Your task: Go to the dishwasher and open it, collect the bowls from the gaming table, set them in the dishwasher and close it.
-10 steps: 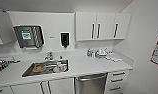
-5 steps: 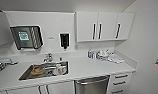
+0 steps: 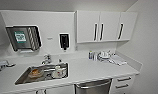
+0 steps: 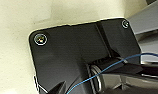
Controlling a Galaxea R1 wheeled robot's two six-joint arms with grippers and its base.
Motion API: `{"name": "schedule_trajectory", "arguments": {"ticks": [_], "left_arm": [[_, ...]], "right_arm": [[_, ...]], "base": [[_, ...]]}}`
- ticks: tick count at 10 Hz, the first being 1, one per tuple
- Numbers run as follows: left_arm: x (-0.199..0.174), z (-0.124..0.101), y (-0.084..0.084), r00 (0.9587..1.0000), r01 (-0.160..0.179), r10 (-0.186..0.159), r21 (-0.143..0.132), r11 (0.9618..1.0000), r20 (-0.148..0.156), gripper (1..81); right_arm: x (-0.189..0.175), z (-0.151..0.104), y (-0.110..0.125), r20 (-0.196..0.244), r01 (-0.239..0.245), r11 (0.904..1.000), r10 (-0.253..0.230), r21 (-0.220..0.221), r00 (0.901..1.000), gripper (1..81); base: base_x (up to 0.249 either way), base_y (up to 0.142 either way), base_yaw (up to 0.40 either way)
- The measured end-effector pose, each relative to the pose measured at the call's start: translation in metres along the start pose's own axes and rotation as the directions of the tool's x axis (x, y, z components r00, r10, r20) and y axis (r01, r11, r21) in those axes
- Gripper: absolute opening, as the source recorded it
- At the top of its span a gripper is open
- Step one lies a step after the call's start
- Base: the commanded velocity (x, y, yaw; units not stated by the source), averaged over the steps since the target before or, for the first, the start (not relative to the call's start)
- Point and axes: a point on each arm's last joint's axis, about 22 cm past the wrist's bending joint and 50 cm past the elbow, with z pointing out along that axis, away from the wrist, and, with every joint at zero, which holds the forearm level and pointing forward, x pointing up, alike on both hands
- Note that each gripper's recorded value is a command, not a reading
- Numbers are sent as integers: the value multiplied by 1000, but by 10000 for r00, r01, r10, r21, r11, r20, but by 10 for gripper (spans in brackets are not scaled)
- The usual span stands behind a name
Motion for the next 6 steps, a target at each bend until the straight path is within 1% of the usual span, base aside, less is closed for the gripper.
{"name": "schedule_trajectory", "arguments": {"ticks": [3,6], "left_arm": [[0,0,0,10000,0,0,2,10000,0,811],[0,1,4,10000,1,-1,-45,10000,-3,811]], "right_arm": [[0,0,0,-4,1,10000,-1,0,10000,811],[0,0,-1,-2,-2,10000,2,26,10000,811]], "base": [[134,0,0],[134,0,0]]}}
